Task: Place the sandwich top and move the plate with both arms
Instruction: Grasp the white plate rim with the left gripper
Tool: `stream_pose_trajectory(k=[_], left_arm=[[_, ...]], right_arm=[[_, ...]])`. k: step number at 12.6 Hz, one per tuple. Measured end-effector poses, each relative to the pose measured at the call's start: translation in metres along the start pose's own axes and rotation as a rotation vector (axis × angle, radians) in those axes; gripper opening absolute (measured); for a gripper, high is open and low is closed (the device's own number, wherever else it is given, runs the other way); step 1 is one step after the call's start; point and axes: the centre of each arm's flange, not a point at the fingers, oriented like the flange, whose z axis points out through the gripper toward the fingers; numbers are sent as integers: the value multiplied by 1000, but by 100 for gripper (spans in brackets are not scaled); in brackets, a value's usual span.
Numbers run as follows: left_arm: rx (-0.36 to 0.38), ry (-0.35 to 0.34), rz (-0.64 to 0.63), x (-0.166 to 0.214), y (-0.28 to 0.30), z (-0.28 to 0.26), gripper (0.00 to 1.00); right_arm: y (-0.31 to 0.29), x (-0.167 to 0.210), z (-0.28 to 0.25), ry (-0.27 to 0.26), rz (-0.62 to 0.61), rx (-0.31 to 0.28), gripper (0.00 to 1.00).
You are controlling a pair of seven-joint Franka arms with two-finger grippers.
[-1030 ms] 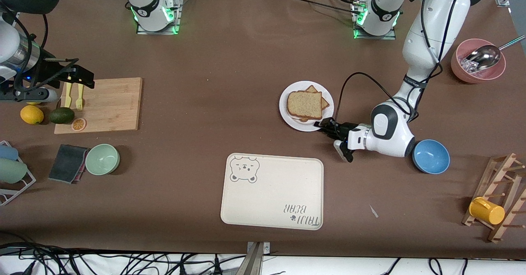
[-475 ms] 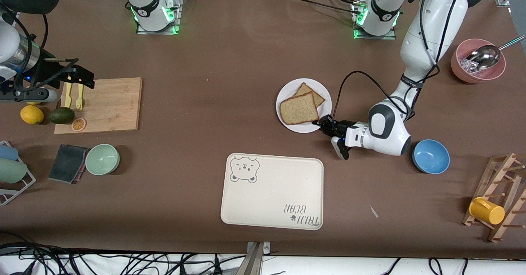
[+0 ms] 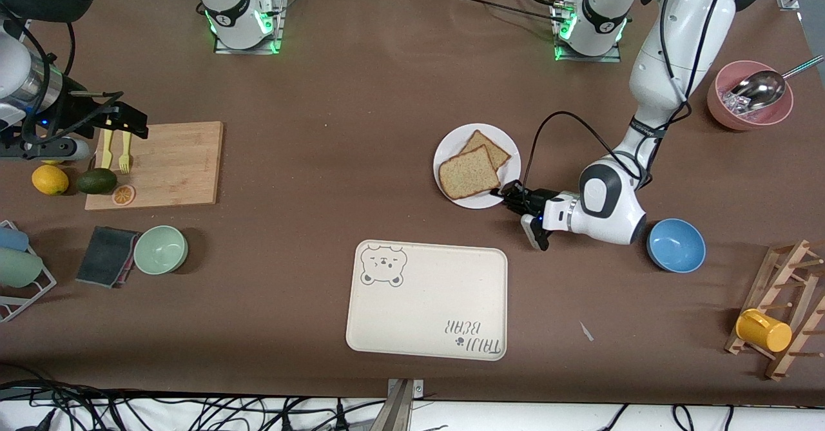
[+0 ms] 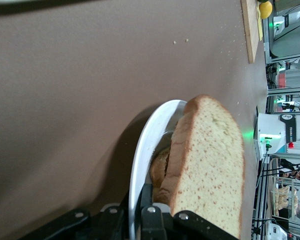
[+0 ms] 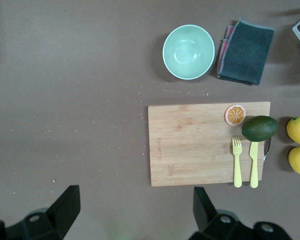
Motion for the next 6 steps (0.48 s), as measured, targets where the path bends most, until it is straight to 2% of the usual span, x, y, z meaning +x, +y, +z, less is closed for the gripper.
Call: stream_pose_trajectory(k=[3, 6], left_arm=[[-27, 52, 25, 14, 5, -39, 4], [-92, 177, 14, 33, 17, -54, 4]], right_arm=[[0, 0, 0, 0, 0, 0, 100], [3, 0, 0, 0, 5, 0, 100]])
